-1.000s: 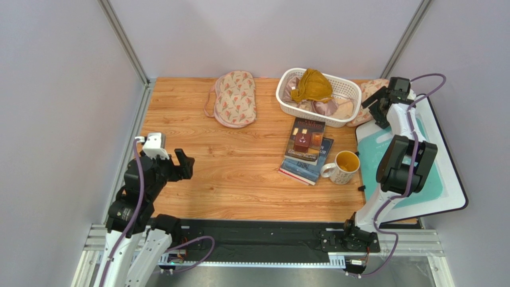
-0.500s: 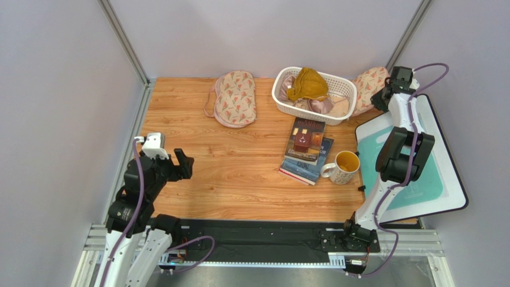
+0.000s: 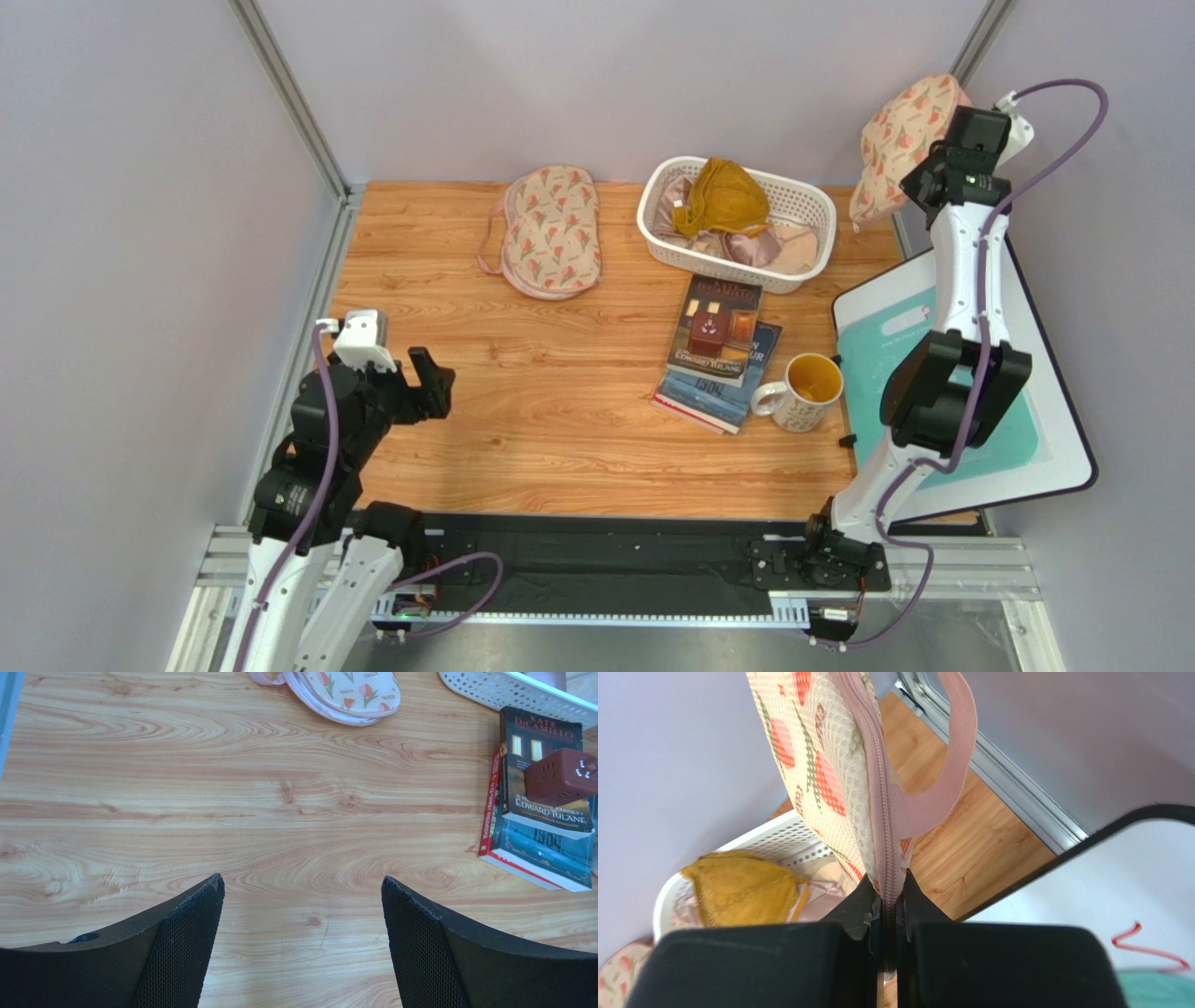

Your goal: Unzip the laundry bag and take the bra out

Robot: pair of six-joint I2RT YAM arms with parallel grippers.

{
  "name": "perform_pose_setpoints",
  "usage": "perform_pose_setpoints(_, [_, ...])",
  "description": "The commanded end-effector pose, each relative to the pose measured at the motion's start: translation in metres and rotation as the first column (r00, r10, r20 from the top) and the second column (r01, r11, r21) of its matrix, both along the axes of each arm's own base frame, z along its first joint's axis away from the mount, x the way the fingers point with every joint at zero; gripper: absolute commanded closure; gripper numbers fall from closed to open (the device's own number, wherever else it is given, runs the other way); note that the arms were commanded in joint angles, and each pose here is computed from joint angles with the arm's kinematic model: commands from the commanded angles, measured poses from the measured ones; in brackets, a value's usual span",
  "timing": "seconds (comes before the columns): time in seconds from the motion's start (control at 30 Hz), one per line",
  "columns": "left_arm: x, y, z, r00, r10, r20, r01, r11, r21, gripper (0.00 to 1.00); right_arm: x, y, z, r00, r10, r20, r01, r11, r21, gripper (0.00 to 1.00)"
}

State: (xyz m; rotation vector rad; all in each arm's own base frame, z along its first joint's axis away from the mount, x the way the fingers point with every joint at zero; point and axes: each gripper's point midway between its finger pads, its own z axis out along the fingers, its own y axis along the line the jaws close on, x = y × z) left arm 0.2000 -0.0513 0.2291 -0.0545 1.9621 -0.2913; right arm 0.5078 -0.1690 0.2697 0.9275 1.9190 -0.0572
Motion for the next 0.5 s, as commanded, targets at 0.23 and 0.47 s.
perform_pose_setpoints(0.23, [0.003, -0.007, -0.003, 0.999, -0.028, -0.02, 0.028, 0.999, -0.022, 0.12, -0.1, 0.179, 0.155, 0.851, 0.364, 0.378, -0.335, 0.931, -0.143, 1.0])
perform_pose_setpoints(0.47, [0.003, -0.012, -0.002, 0.998, -0.062, -0.014, 0.061, 0.998, -0.025, 0.15, -0.185, 0.294, 0.127, 0.654, 0.636, 0.41, -0.664, 0.742, -0.091, 1.0])
